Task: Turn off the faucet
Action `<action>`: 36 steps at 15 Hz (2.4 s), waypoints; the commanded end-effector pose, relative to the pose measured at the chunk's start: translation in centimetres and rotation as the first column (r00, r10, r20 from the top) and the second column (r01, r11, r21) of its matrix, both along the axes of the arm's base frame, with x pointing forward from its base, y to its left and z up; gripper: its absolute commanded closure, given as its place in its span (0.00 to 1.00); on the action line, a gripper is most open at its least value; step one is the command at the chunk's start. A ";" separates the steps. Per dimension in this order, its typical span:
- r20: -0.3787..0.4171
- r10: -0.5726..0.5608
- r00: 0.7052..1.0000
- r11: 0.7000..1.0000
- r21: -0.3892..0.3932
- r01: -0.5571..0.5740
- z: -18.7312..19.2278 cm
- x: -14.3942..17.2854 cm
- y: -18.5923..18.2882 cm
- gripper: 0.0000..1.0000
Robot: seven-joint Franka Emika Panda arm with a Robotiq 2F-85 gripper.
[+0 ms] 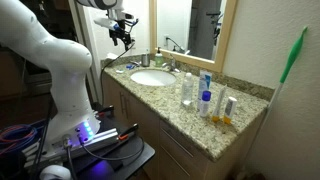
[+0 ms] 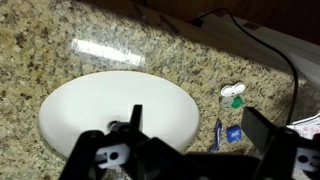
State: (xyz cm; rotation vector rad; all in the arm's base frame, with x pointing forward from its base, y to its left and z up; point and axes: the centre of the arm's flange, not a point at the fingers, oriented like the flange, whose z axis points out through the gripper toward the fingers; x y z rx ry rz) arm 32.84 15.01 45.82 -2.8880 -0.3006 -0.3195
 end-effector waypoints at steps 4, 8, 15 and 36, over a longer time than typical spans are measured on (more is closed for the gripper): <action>-0.052 -0.014 0.999 1.000 -0.029 0.012 -0.4 3.2 0.0 0.00; -0.029 -0.248 0.968 0.967 -0.070 0.245 3.3 10.8 -3.7 0.00; 0.029 -0.341 0.940 0.938 -0.058 0.342 5.0 12.7 -6.7 0.00; 0.049 -0.467 0.883 0.884 -0.007 0.468 -3.1 31.7 -4.9 0.00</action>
